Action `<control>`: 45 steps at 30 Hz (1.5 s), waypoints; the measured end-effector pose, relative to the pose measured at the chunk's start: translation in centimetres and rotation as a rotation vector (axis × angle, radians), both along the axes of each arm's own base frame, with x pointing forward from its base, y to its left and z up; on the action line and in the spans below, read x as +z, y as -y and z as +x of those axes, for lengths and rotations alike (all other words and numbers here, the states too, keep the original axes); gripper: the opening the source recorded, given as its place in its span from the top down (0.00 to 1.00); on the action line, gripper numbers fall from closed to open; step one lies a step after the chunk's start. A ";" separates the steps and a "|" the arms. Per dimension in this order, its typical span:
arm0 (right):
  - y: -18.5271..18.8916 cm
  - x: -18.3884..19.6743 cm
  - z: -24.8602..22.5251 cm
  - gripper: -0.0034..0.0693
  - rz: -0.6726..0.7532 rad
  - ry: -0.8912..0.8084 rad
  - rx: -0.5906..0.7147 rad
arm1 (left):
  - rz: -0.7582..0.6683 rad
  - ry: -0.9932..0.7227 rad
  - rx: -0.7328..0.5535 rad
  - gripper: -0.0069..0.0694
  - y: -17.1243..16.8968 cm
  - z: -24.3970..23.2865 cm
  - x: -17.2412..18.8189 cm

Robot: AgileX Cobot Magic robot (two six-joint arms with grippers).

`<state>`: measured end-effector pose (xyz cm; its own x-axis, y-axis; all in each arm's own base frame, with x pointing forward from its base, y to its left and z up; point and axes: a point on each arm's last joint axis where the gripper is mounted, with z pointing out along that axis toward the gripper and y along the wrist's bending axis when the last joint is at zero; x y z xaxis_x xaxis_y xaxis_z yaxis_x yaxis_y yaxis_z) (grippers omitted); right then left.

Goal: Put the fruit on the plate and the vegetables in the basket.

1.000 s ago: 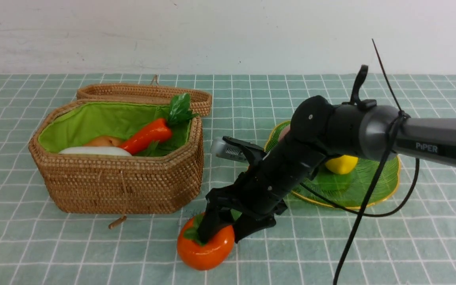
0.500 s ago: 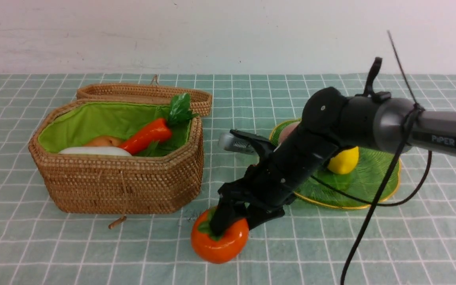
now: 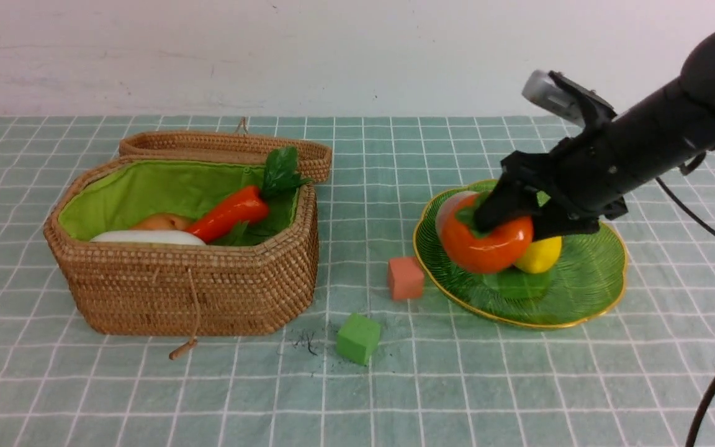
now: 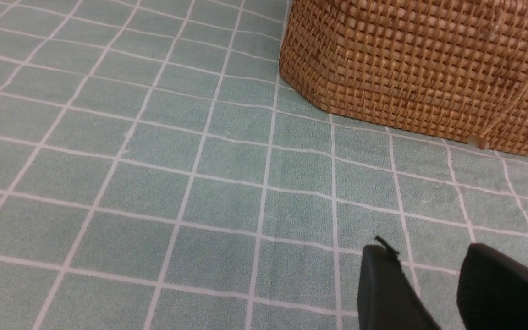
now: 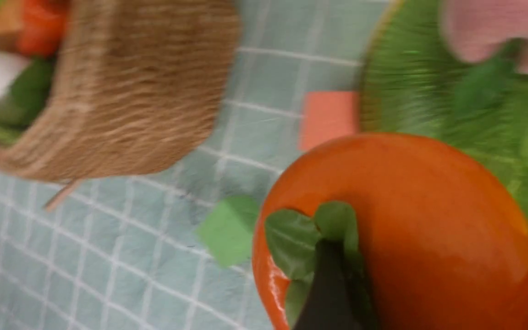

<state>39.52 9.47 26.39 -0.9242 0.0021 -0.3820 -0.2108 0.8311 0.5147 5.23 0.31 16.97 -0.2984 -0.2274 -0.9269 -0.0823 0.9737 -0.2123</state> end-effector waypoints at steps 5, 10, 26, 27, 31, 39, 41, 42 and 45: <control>0.5 -2.4 0.9 0.26 -0.064 -0.063 -0.074 | 0.000 0.000 0.000 0.60 0.0 0.0 0.0; 0.9 -2.9 1.6 0.10 -0.091 -0.036 -0.145 | 0.000 0.000 0.000 0.60 0.0 0.0 0.0; 2.9 7.7 -4.8 0.20 -0.271 0.157 -0.051 | 0.000 0.000 0.000 0.60 0.0 0.0 0.0; 3.0 8.4 -5.4 0.21 -0.281 0.170 -0.048 | 0.000 0.000 0.000 0.60 0.0 0.0 0.0; 4.8 15.4 -13.0 0.35 -0.365 0.282 -0.083 | 0.000 0.000 0.000 0.60 0.0 0.0 0.0; 7.1 16.6 -25.5 0.80 -0.376 0.382 -0.222 | 0.000 0.000 0.000 0.60 0.0 0.0 0.0; 7.4 14.7 -27.6 0.93 -0.378 0.392 -0.229 | 0.000 0.000 0.000 0.60 0.0 0.0 0.0; 7.6 13.5 -28.3 0.96 -0.378 0.416 -0.241 | 0.000 0.000 0.000 0.60 0.0 0.0 0.0; 7.9 12.1 -29.4 0.98 -0.385 0.454 -0.256 | 0.000 0.000 0.000 0.60 0.0 0.0 0.0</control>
